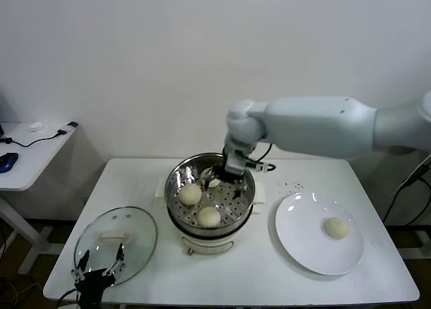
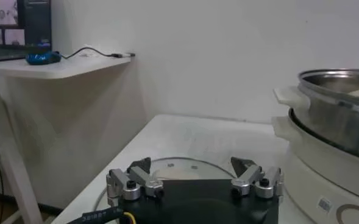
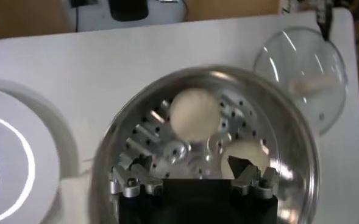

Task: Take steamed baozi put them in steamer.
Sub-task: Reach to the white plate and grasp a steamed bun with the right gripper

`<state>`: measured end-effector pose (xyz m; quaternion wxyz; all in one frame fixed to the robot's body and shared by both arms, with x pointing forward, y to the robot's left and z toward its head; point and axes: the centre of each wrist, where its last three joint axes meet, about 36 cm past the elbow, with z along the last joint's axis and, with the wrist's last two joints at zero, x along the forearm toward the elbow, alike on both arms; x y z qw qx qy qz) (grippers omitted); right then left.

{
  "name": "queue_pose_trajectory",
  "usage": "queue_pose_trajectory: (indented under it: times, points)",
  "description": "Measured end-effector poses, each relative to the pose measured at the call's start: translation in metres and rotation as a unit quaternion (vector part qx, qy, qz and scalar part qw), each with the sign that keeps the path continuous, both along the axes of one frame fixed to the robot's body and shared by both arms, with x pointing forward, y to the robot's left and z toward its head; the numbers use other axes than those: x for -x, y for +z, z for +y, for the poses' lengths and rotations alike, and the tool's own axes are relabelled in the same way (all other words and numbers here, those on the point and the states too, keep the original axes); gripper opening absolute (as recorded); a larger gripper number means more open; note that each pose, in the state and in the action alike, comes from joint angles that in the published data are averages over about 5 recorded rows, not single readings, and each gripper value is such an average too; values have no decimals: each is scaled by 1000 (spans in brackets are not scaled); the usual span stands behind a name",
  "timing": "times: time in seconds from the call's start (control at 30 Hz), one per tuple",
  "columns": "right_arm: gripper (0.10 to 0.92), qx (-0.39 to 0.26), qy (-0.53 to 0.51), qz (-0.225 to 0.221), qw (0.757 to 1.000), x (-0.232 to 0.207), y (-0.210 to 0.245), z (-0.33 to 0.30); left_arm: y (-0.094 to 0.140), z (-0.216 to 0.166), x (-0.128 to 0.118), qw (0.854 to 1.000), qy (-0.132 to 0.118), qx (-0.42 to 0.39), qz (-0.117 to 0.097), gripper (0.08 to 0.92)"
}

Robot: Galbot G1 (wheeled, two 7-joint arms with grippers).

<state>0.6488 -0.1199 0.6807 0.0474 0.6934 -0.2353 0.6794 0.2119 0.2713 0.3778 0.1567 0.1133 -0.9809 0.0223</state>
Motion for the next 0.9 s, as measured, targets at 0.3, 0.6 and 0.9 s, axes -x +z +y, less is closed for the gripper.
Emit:
queue_pose_trajectory:
  times: [0.3, 0.6, 0.9]
  points:
    - [823, -29, -259, 24, 965, -15, 21, -149, -1, 0, -3, 1000, 1, 1, -3, 823]
    - [823, -16, -437, 59, 898, 14, -35, -269, -1, 3, -2, 1000, 4, -2, -2, 823]
    - [823, 14, -517, 83, 852, 42, -109, -318, -1, 4, 1, 1000, 8, -3, 0, 823]
